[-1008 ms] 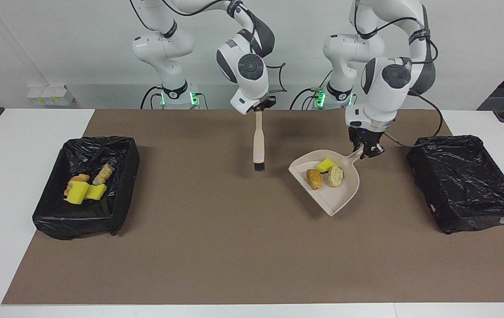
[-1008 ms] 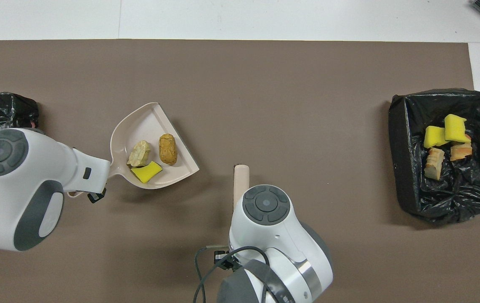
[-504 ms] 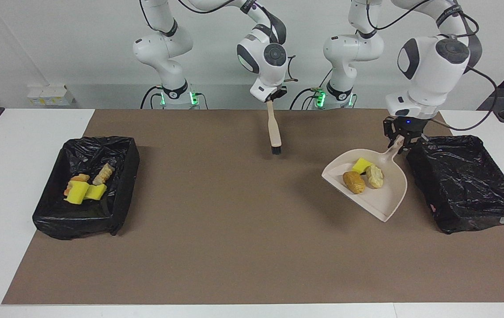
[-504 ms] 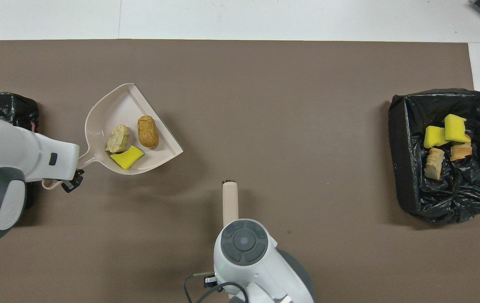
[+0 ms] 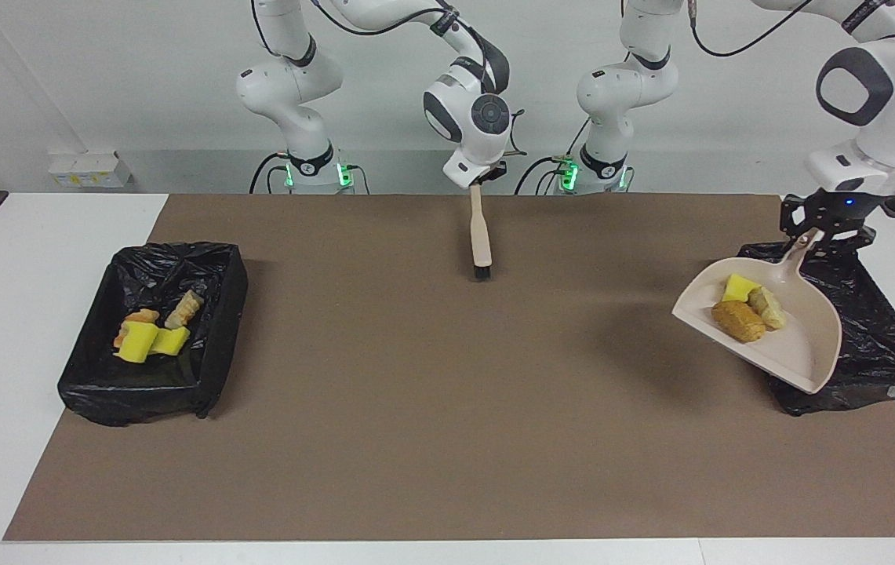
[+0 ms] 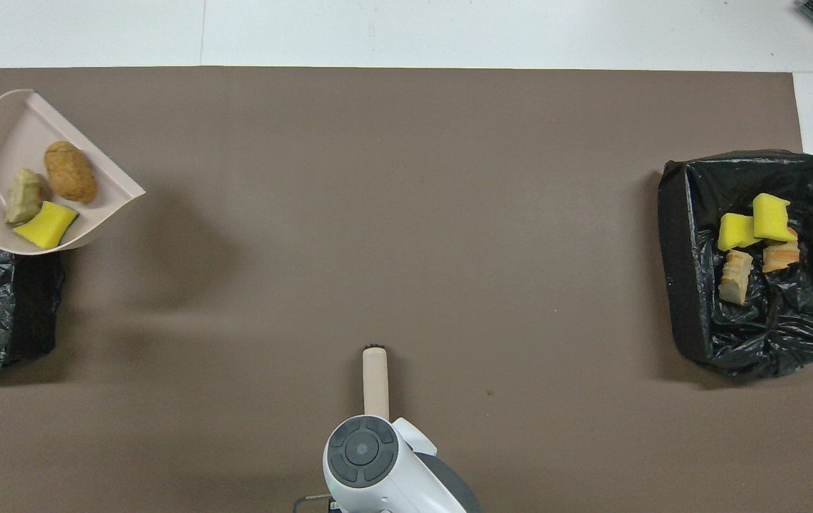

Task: Sweep and dump trash in bin
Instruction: 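Carry the loaded dustpan with the left gripper over the farther black bin, then tilt the dustpan with the left gripper to dump pieces into the bin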

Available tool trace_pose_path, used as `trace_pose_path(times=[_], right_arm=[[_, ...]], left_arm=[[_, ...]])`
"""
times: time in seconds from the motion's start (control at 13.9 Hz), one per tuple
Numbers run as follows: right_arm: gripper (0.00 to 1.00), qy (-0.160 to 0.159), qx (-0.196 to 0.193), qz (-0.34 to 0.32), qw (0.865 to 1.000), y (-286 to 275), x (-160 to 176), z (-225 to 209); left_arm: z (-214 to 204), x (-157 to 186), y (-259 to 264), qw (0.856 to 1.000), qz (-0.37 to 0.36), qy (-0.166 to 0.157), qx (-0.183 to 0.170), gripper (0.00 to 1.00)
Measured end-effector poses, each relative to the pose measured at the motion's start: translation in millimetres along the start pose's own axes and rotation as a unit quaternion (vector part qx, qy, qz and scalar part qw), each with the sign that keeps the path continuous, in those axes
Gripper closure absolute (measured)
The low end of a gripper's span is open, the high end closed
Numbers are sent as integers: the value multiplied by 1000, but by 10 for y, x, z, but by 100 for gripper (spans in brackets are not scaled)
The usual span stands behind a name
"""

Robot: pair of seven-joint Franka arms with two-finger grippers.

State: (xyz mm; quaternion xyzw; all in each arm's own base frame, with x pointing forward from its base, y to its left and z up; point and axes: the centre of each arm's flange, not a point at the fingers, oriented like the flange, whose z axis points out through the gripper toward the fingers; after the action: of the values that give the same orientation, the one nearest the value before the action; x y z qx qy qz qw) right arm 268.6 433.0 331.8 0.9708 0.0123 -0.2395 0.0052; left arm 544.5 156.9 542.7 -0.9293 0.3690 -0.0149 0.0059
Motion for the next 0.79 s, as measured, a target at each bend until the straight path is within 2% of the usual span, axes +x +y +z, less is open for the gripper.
trace_pose_path(times=[0.22, 0.79], right_arm=[[73, 0, 2, 8, 1000, 11, 56, 97], [73, -2, 5, 15, 1000, 30, 129, 119]], left_arm=[[-118, -407, -350, 1000, 2, -5, 5, 69], [-150, -1546, -1144, 990, 84, -99, 49, 69]])
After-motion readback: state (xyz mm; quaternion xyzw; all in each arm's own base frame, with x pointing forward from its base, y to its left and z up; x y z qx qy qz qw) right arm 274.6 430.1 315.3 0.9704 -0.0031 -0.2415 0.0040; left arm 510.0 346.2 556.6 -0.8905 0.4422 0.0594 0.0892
